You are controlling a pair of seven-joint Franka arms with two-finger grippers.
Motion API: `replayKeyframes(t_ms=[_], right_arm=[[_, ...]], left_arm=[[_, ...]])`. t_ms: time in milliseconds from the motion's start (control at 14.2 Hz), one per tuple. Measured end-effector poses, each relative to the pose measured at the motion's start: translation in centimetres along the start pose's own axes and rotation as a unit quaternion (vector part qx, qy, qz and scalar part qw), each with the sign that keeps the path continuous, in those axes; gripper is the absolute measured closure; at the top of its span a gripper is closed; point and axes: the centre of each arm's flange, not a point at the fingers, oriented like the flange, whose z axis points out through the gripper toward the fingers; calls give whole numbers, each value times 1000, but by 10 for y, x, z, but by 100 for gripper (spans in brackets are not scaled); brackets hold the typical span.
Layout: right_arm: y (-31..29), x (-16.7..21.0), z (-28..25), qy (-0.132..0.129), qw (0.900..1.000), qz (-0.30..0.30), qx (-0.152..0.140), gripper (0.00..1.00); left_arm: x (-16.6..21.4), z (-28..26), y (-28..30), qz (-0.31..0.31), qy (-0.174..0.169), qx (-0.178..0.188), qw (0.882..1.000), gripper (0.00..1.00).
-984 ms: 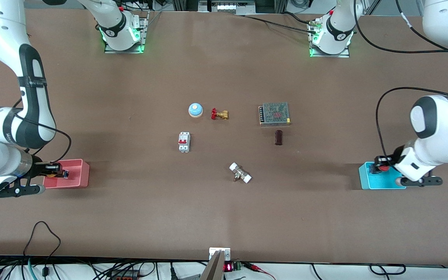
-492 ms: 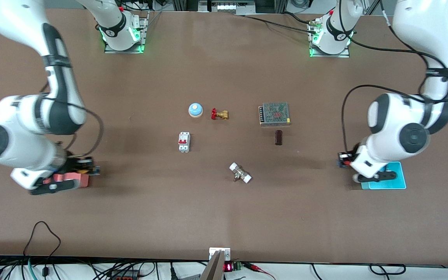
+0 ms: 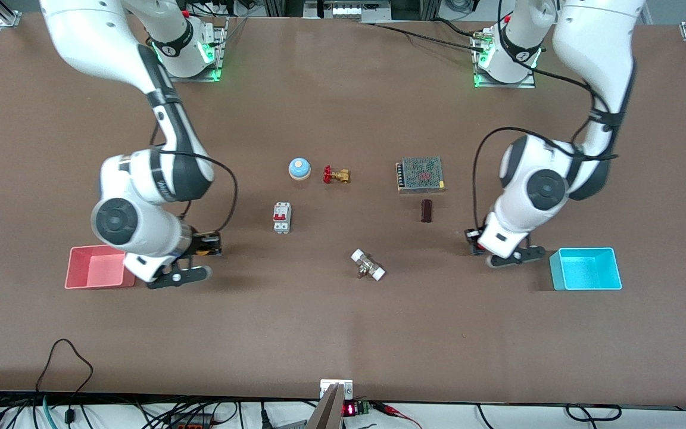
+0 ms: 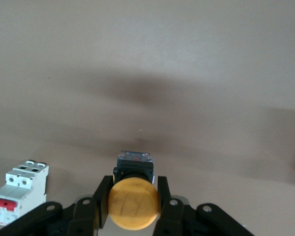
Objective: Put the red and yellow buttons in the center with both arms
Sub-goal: 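Carry the yellow button toward the table center while the left gripper carries the red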
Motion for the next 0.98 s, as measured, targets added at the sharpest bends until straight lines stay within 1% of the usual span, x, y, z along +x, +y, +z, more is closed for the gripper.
replayKeyframes(t_ms=[141,352,422,633,773,844,984], right_arm=[[-20,0,15,-2,1000,10,-3,59],[-40,2,33,6,1000,30,-6,59],[-49,1,39,7,999,33,-7,59],[-62,-1,56,0,999,37,-11,59],[-63,-3,65,-3,999,36,-13,59],[-66,-4,67,-3,999,35,-14,59],[-68,-5,67,-2,999,39,-16,55]], left_arm=[[-13,7,14,-2,-1,1,1000,58],[-18,11,20,-1,-3,2,1000,58],[-17,11,20,-2,-3,2,1000,54],[-11,5,16,-7,5,-1,1000,27],[-1,-11,10,-15,19,-7,1000,8],[5,-24,3,-22,28,-11,999,1],[18,-54,-19,-32,39,-17,999,0]])
